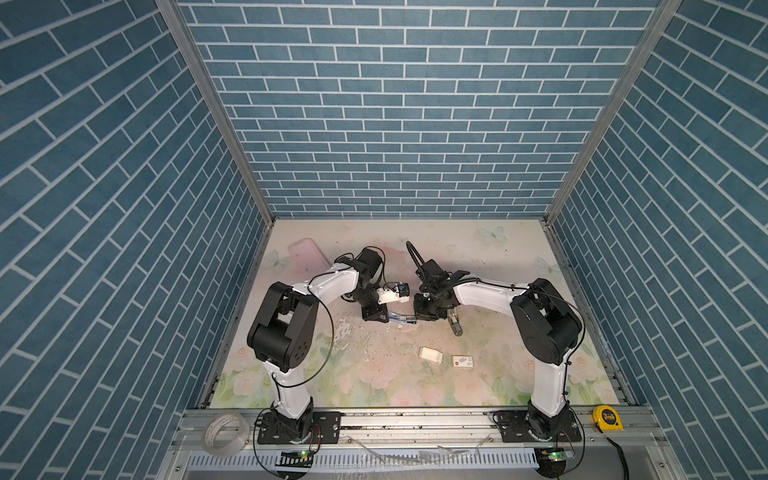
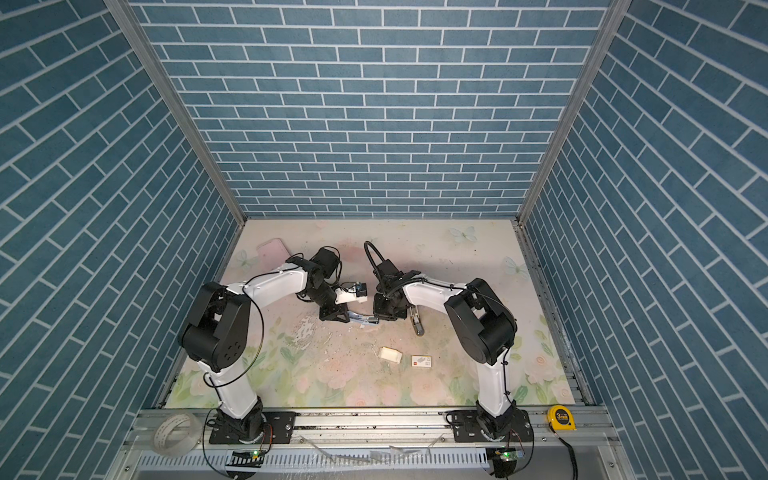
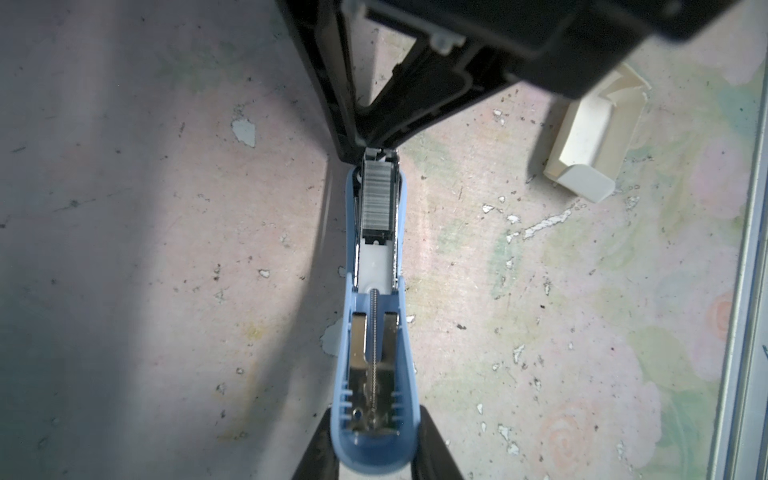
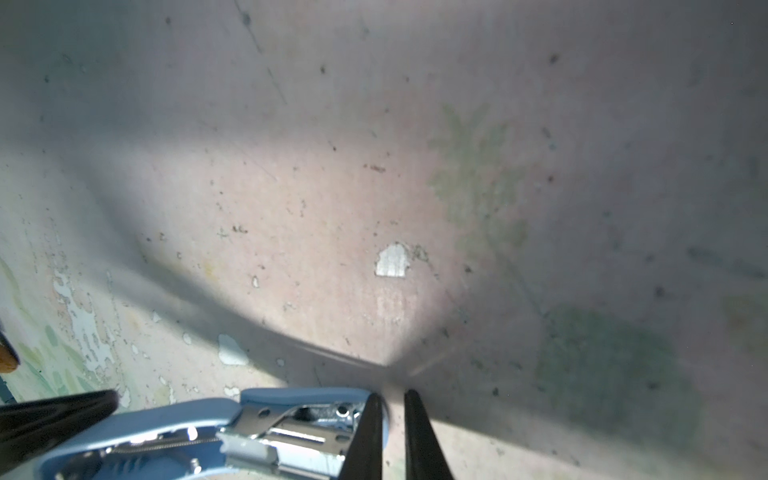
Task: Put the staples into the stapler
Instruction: 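Push the blue stapler's top down with the left gripper while right holds it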
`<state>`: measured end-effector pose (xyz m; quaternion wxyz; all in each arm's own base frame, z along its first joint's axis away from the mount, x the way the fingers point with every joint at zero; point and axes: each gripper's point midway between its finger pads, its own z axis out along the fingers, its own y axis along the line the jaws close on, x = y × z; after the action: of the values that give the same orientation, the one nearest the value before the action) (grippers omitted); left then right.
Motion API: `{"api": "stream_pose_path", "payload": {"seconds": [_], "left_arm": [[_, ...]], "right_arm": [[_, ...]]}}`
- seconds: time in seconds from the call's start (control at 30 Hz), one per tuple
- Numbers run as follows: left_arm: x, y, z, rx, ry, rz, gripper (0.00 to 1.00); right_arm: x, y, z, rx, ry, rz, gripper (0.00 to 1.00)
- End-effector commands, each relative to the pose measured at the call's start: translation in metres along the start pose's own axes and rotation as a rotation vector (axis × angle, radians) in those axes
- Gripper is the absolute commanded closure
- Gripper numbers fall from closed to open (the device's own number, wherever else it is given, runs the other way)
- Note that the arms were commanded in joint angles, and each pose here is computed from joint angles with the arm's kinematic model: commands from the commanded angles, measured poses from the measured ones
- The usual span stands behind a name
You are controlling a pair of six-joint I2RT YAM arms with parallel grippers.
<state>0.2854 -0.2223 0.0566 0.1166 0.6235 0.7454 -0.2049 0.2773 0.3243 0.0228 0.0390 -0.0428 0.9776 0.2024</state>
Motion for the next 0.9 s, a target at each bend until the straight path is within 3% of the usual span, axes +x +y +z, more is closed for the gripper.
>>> {"api": "stream_pose_path", "payload": {"seconds": [0.0, 0.87], "left_arm": [[-0.014, -0.008, -0.003, 0.010, -0.053, 0.019, 0.87], [-0.015, -0.016, 0.012, -0.003, -0.010, 0.029, 0.90]], "right_arm": [[0.014, -0.020, 0.012, 0.080, 0.055, -0.014, 0.87], [0.026, -0.025, 0.015, 0.124, 0.089, -0.053, 0.88]]}}
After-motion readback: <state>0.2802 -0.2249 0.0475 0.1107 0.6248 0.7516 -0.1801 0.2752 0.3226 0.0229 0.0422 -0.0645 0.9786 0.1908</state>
